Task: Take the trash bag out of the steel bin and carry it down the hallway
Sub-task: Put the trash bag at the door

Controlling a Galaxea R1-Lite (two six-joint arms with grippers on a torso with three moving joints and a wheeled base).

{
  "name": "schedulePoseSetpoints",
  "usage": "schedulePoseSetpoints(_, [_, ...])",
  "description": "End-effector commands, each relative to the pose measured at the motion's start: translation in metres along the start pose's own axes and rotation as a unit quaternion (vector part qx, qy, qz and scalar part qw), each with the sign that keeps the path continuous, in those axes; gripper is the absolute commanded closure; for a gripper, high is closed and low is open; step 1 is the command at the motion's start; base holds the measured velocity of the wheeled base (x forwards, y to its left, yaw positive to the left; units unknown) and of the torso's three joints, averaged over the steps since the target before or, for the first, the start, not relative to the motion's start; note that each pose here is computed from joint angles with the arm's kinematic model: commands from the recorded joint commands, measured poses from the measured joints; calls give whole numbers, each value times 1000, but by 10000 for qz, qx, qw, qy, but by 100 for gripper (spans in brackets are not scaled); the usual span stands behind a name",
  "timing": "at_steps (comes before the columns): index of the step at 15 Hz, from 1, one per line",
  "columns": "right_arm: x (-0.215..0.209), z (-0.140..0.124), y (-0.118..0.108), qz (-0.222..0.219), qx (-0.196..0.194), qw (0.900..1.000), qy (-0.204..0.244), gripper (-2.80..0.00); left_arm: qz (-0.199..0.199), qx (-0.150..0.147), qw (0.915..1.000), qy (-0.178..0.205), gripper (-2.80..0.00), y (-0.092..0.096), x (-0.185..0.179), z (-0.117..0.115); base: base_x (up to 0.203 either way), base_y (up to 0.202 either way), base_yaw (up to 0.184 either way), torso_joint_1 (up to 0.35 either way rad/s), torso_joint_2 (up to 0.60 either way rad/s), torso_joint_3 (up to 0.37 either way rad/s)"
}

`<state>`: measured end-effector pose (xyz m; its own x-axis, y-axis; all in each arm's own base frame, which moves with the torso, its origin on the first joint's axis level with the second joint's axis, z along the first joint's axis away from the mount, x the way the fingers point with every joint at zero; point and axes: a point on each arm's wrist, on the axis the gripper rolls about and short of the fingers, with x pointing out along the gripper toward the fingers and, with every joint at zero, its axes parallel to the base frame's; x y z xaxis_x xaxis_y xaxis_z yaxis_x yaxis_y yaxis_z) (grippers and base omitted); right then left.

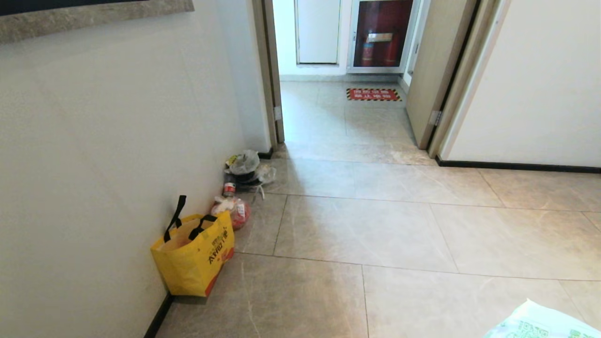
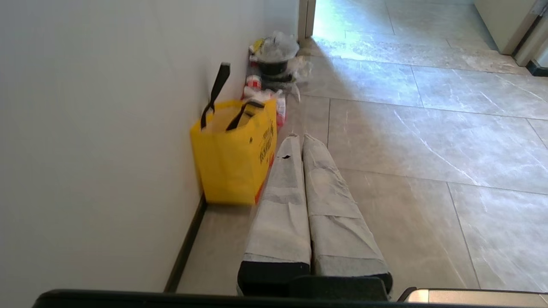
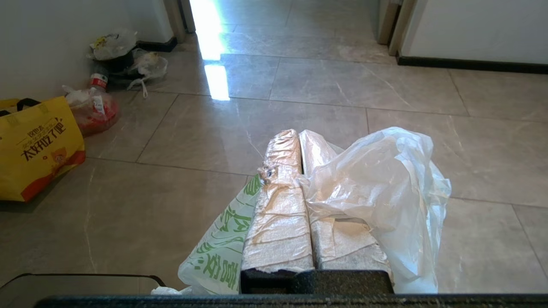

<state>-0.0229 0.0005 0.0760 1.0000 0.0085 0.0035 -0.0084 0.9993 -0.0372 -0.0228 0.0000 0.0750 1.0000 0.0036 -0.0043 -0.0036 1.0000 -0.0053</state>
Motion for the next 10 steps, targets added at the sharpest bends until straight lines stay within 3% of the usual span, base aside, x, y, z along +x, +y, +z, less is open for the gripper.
schedulePoseSetpoints(1, [0,0,0,3,-6,10000,-5,0,-2,-4,10000,2,0,0,0,0,189,0,2,-2,2,-3])
schedulePoseSetpoints(10, [0,0,0,0,-14,10000,-7,0,-3,3,10000,2,0,0,0,0,192,0,2,5,1,2])
